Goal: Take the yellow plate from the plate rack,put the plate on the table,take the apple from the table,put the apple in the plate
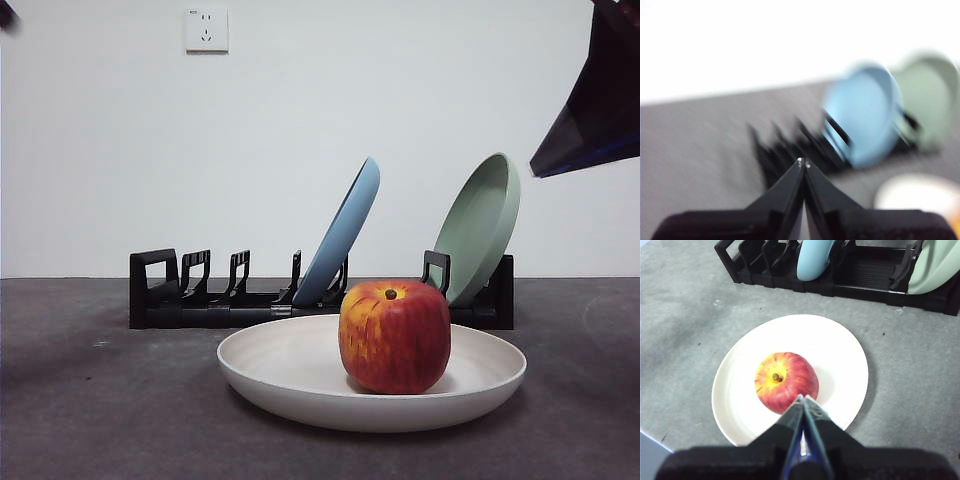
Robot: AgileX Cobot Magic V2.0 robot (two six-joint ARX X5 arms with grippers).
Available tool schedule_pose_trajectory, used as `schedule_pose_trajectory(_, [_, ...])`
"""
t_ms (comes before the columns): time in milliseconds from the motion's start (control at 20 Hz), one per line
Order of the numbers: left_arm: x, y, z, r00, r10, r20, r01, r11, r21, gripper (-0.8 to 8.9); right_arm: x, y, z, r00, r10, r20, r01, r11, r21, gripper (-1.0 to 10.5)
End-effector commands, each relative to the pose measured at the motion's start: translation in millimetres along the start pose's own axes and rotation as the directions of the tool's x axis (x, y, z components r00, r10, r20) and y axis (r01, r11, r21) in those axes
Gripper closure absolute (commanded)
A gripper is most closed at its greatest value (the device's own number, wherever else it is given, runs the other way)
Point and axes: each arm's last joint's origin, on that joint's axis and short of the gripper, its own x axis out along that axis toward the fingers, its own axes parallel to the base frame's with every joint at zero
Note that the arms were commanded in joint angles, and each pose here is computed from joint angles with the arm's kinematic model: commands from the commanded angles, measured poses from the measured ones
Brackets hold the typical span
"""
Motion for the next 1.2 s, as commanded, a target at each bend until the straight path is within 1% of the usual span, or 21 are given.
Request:
schedule_pose_trajectory(50, [-12,18,6,0.986,0.135,0.096,-0.134,0.991,-0.022,8.17,1,0,-2,1.000,-0.002,0.001,0.002,1.000,0.009,9.5])
schedule_pose_trajectory(100, [-17,25,6,0.976,0.181,0.117,-0.179,0.983,-0.032,8.17,1,0,-2,1.000,-0.002,0.002,0.002,1.000,0.009,9.5])
schedule_pose_trajectory(150, [-20,29,2,0.973,0.195,0.126,-0.194,0.981,-0.016,8.17,1,0,-2,1.000,-0.002,0.001,0.002,1.000,0.009,9.5])
schedule_pose_trajectory(250, [-21,34,-12,0.976,0.178,0.127,-0.184,0.982,0.040,8.17,1,0,-2,1.000,-0.002,0.001,0.002,1.000,0.009,9.5])
schedule_pose_trajectory(300, [-19,37,-24,0.982,0.153,0.113,-0.160,0.985,0.061,8.17,1,0,-2,1.000,-0.002,0.001,0.002,1.000,0.009,9.5])
schedule_pose_trajectory(350, [-17,39,-37,0.983,0.151,0.100,-0.158,0.985,0.072,8.17,1,0,-2,1.000,-0.002,0.001,0.002,1.000,0.009,9.5])
schedule_pose_trajectory(550, [-7,47,-83,0.978,0.203,0.039,-0.205,0.976,0.068,8.17,1,0,-2,1.000,-0.002,0.001,0.002,1.000,0.009,9.5])
schedule_pose_trajectory(700, [-2,50,-107,0.976,0.218,0.015,-0.218,0.974,0.058,8.17,1,0,-2,1.000,-0.002,0.001,0.002,1.000,0.009,9.5])
schedule_pose_trajectory(850, [-1,51,-121,0.976,0.219,-0.021,-0.218,0.975,0.045,8.17,1,0,-2,1.000,-0.002,0.001,0.002,1.000,0.009,9.5])
schedule_pose_trajectory(1050, [-3,50,-129,0.972,0.215,-0.090,-0.213,0.976,0.036,8.17,1,0,-2,1.000,-0.002,0.001,0.002,1.000,0.009,9.5])
schedule_pose_trajectory(1200, [-3,50,-128,0.977,0.195,-0.087,-0.197,0.980,-0.015,8.17,1,0,-2,1.000,-0.002,0.001,0.002,1.000,0.009,9.5])
